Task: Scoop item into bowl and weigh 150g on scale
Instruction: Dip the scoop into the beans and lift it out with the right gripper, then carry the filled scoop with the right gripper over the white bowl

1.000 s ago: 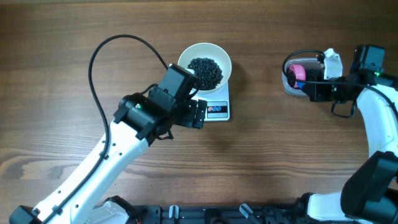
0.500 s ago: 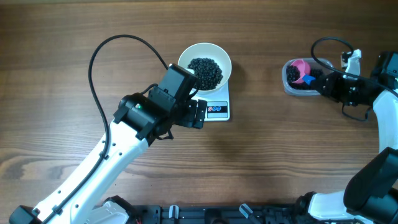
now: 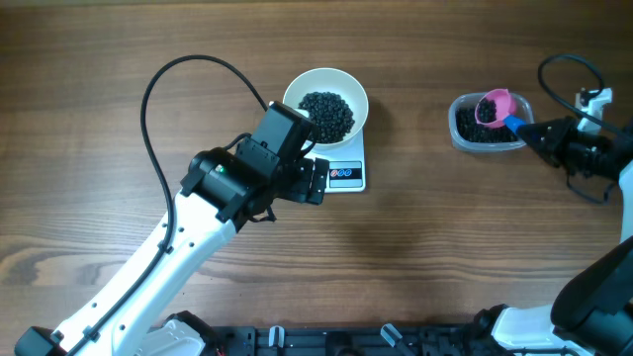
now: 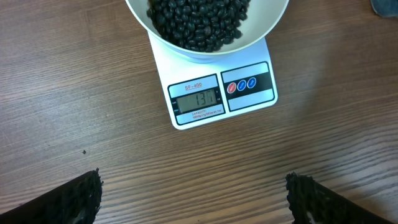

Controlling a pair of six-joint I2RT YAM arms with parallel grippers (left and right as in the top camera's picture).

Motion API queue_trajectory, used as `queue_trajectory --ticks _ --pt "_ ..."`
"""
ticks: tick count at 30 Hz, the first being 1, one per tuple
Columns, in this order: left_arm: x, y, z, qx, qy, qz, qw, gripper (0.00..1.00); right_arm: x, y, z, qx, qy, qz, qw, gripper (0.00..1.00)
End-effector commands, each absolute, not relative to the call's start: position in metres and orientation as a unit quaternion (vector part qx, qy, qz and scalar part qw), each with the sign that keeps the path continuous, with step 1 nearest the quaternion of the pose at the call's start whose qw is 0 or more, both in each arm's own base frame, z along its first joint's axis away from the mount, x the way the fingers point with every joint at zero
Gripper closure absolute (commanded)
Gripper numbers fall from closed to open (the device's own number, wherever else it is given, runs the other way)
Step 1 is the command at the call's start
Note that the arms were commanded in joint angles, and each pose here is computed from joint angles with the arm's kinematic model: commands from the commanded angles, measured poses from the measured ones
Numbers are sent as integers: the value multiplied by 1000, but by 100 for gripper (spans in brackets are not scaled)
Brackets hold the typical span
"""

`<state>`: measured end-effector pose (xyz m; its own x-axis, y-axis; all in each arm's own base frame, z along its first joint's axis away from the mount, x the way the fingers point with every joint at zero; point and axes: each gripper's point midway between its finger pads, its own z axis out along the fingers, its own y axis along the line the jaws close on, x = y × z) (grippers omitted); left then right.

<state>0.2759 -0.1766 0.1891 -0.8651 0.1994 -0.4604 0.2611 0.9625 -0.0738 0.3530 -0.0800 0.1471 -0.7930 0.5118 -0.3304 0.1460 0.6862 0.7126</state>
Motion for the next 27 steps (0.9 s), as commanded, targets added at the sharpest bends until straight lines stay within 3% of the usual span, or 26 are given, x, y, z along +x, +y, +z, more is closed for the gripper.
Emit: queue_trajectory --ticks 1,9,15,23,27 --pt "277 -180 194 117 962 -73 236 0 355 -73 167 183 842 423 280 96" --pt "277 -180 194 117 962 -73 236 0 353 -50 213 148 765 548 303 96" --pt "277 -180 194 117 962 -73 236 0 354 -29 221 124 754 576 290 96" --pt "277 -180 194 117 962 -73 236 0 361 88 226 -6 765 610 208 96" --pt "277 -180 194 117 962 -73 236 0 373 132 201 -56 816 535 213 96"
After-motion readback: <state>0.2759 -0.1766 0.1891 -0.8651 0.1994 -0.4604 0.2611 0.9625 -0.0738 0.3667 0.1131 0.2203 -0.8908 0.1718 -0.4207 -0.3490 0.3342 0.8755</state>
